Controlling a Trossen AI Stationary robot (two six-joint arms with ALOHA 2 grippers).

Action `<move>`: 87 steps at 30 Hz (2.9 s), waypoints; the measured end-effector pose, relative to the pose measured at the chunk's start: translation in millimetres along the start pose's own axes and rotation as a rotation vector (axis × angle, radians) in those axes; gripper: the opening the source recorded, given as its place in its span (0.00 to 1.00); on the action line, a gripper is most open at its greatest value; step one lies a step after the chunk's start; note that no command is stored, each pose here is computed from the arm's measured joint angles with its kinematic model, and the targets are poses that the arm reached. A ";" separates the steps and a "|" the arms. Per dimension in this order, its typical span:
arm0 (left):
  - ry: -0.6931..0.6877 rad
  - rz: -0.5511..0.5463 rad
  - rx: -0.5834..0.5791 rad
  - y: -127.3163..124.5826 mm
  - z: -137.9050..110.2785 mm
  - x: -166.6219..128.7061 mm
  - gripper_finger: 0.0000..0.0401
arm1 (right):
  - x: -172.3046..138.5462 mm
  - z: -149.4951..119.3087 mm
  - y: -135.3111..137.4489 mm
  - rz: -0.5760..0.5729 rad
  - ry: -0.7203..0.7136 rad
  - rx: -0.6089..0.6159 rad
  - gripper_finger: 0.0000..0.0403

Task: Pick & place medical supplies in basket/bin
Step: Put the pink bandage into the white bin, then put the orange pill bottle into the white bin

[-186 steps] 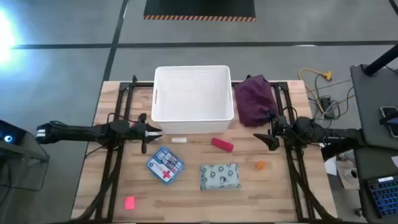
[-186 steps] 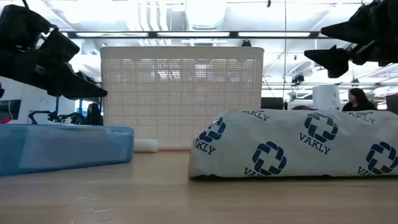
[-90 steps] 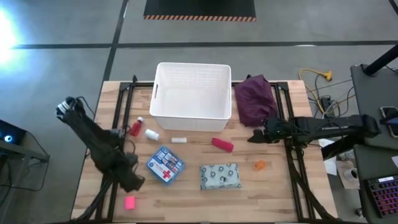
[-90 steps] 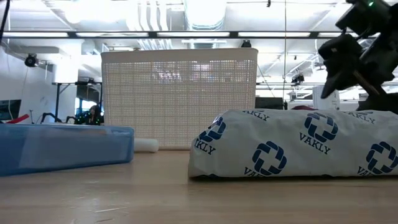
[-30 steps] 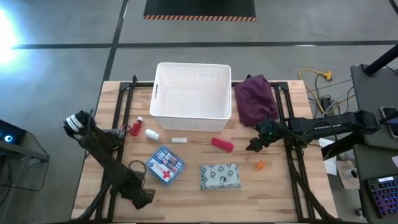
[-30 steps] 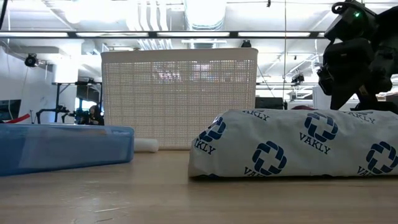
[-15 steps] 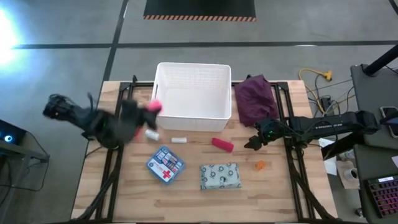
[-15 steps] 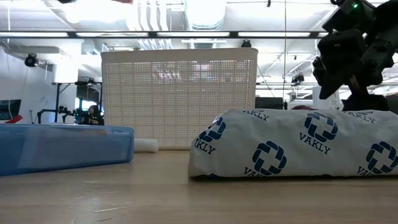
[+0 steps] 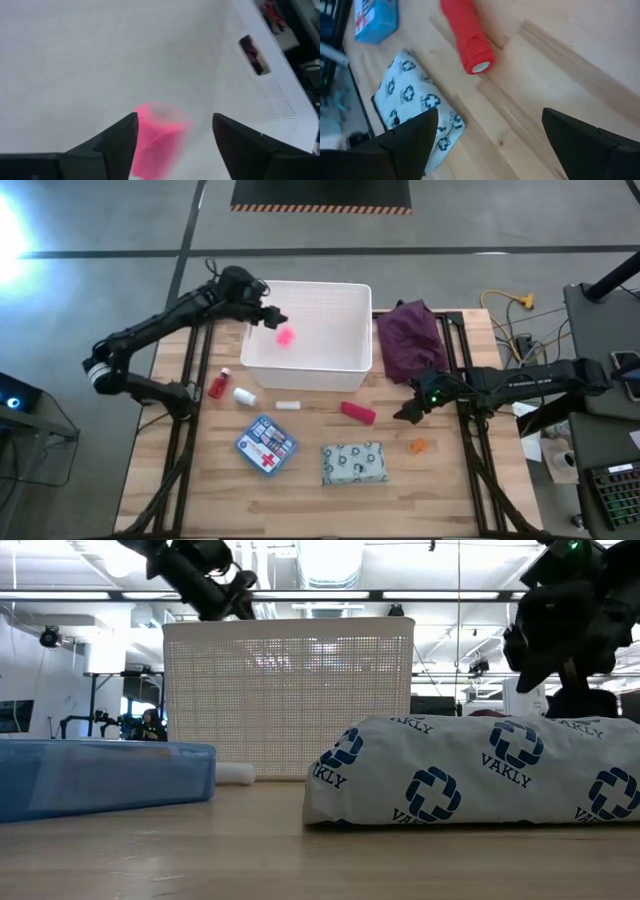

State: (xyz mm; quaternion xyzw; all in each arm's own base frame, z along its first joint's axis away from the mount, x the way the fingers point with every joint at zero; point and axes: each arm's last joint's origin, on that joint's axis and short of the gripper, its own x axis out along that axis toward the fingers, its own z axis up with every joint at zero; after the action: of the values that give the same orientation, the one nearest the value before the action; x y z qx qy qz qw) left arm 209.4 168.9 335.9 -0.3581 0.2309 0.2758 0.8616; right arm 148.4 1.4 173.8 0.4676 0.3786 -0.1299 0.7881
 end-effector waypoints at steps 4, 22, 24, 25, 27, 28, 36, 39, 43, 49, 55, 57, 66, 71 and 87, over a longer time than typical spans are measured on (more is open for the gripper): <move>-0.013 0.099 0.101 -7.4 3.0 9.5 0.63 | -19.1 8.0 27.4 0.038 -0.099 -0.200 0.86; -0.087 -0.086 0.308 -92.2 -54.8 -109.6 0.64 | -39.2 -82.7 68.1 -0.367 0.110 -0.490 0.84; -0.104 -0.060 0.290 -89.5 -64.8 -112.3 0.64 | -35.0 -93.6 68.1 -0.394 0.103 -0.442 0.84; -0.111 -0.044 0.279 -87.6 -68.8 -111.5 0.64 | -32.9 -97.8 68.0 -0.406 0.103 -0.421 0.84; -0.114 -0.010 0.257 -83.3 -74.5 -108.2 0.64 | -29.5 -105.2 67.7 -0.425 0.105 -0.407 0.84; -0.106 -0.005 0.245 -81.9 -76.5 -106.0 0.64 | -27.5 -108.5 67.6 -0.434 0.106 -0.410 0.84; -0.068 0.024 0.191 -83.1 -79.7 -90.8 0.64 | -6.4 -121.0 66.2 -0.430 0.064 -0.494 0.84; -0.067 0.024 0.163 -87.7 -76.2 -87.9 0.64 | 2.0 -124.7 57.8 -0.420 0.051 -0.483 0.84; -0.067 0.023 0.162 -95.1 -70.2 -84.9 0.64 | 9.0 -125.7 42.5 -0.401 0.003 -0.462 0.84; -0.044 0.043 0.168 -102.6 -63.2 -84.2 0.64 | 22.0 -129.4 22.4 -0.319 -0.008 -0.416 0.79; 0.023 0.096 0.167 -102.2 -65.2 -85.2 0.64 | 25.0 -130.1 17.0 -0.304 -0.016 -0.358 0.56; 0.031 0.103 0.167 -101.5 -66.0 -85.3 0.64 | 23.4 -129.1 20.3 -0.292 -0.025 -0.350 0.46; 0.132 0.085 0.163 -111.1 -88.2 -91.7 0.61 | -18.5 -86.8 47.3 -0.252 -0.337 -0.271 0.33; 0.166 0.064 0.197 -121.7 -106.9 -99.8 0.60 | -62.7 -40.7 70.6 -0.184 -0.645 -0.223 0.34; 0.112 0.129 0.128 -121.8 -207.3 -115.5 0.60 | -63.2 180.6 122.1 0.006 -0.615 -0.349 0.36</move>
State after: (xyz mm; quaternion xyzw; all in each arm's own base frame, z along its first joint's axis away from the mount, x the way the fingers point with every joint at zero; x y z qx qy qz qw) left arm 160.3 -93.3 332.3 -0.3014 0.3186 0.2950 0.8489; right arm 259.5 -94.3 347.0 0.2660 0.1385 -0.1957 0.9337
